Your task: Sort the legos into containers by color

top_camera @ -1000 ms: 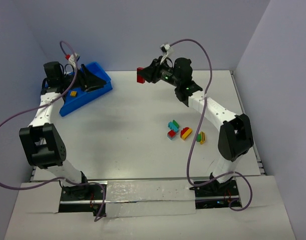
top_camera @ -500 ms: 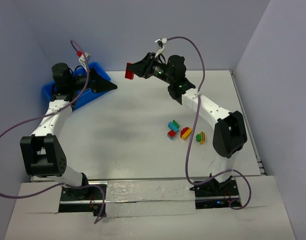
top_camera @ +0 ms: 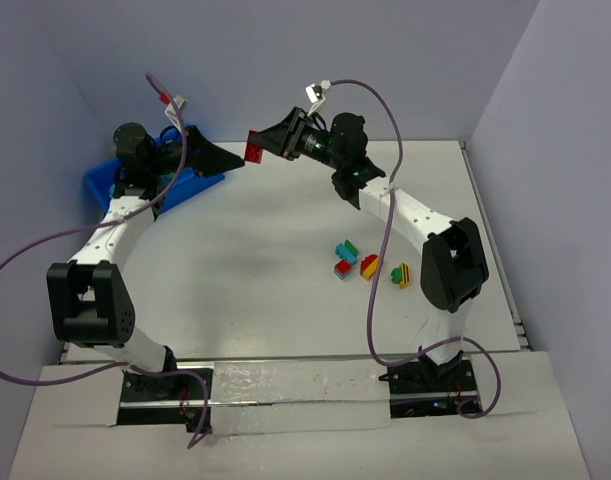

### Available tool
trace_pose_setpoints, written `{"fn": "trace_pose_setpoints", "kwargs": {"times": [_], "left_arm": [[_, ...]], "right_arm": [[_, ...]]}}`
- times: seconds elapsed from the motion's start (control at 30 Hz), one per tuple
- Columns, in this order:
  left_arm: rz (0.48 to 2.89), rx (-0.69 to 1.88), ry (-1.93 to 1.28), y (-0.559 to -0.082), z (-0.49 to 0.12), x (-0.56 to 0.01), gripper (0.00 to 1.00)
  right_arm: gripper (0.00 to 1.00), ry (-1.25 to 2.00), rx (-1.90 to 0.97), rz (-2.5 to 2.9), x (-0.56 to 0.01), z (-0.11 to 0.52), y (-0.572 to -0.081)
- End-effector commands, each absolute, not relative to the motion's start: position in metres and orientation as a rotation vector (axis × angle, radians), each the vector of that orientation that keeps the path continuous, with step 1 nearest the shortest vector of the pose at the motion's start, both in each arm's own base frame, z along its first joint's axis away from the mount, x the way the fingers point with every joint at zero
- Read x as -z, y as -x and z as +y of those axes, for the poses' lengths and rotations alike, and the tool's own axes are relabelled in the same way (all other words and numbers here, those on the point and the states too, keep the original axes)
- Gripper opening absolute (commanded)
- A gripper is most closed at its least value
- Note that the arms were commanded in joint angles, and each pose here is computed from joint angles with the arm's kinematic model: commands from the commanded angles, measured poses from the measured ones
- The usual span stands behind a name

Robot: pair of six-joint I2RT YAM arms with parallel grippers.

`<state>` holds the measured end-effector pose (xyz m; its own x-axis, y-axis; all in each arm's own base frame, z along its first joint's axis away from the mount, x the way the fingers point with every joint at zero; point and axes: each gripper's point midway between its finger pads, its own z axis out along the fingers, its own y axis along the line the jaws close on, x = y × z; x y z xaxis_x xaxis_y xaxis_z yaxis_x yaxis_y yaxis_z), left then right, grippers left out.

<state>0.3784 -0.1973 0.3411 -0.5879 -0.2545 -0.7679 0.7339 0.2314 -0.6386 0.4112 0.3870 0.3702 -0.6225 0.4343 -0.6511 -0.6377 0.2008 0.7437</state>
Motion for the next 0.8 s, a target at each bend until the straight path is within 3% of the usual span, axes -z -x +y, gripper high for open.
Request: {"fn": "trace_pose_setpoints", "kwargs": {"times": [0.0,0.6,0.67,0.77], "left_arm": [[1.602,1.434,-0.466,-0.391,-0.201,-0.365,0.65],[1.560,1.582,-0.541,-0.381,-0.223,-0.373,0.58],[1.557,1.580,-0.546,-0.381,-0.224,-0.374,0.52],[1.554,1.585,-0.555,-0.380,-0.225,-0.375,0.36]], "right_arm": [[0.00,0.271,-1.604,1.501,-0.404,0.386,-0.393],[0.00,0.313,-1.591,1.478,-0.406,0.390,-0.390],[0.00,0.315,-1.591,1.476,-0.407,0.389,-0.390],[0.00,0.313,-1.590,1.482,-0.405,0.390,-0.390]]}}
